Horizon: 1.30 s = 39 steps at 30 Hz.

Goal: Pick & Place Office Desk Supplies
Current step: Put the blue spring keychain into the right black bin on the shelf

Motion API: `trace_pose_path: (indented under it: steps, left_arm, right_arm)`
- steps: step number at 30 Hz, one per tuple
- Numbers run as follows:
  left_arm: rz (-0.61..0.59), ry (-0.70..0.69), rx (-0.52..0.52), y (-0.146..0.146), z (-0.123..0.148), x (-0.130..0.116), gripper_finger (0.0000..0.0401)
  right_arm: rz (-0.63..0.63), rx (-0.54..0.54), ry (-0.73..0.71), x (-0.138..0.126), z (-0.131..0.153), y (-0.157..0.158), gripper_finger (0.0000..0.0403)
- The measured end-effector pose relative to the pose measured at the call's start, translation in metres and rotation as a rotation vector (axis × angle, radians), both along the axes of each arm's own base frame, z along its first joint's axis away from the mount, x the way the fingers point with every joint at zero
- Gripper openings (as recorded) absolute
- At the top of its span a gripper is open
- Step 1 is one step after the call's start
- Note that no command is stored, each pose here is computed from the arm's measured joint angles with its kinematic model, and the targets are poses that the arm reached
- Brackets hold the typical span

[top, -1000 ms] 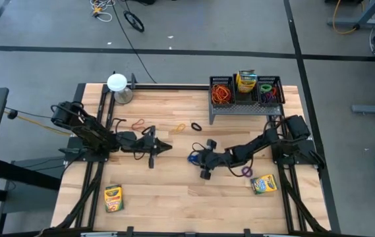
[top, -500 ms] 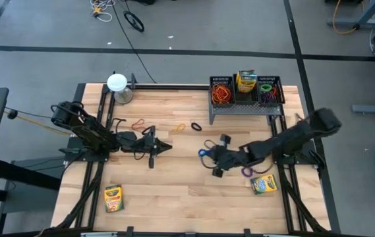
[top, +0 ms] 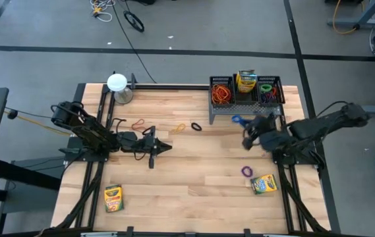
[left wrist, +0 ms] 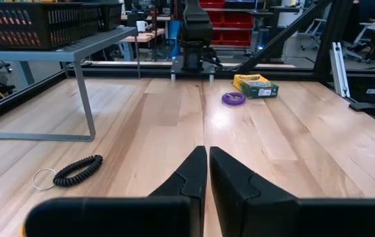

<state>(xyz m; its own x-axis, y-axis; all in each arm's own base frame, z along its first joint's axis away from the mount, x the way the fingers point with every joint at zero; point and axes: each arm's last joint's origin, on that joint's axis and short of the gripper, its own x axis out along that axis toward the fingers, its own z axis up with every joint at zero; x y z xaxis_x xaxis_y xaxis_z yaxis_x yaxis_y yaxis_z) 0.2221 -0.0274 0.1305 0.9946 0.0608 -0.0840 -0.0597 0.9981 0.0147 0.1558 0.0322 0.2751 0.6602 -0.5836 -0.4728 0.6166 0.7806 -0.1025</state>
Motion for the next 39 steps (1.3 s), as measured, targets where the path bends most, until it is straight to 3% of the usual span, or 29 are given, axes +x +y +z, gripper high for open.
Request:
trace_pose_path:
  steps: [5,13,24,29,39]
  left_arm:
    - [0.0,-0.001,0.0,0.0,0.0,0.0,0.0023]
    - [0.0,-0.001,-0.001,0.0,0.0,0.0,0.0023]
    - [0.0,-0.001,0.0,0.0,0.0,0.0,0.0023]
    - [0.0,-0.001,-0.001,0.0,0.0,0.0,0.0023]
    - [-0.001,0.0,0.0,0.0,0.0,0.0,0.0023]
  right_arm:
    - [-0.111,-0.034,0.022,-0.023,0.016,-0.021,0.0058]
    - [-0.391,-0.07,0.157,-0.04,0.044,-0.053,0.0058]
    - [-0.771,-0.06,0.448,-0.044,0.032,-0.114,0.006]
    - [-0.846,-0.03,0.501,-0.039,0.024,-0.131,0.0081]
    - [-0.882,0.01,0.636,-0.019,0.001,-0.157,0.0133]
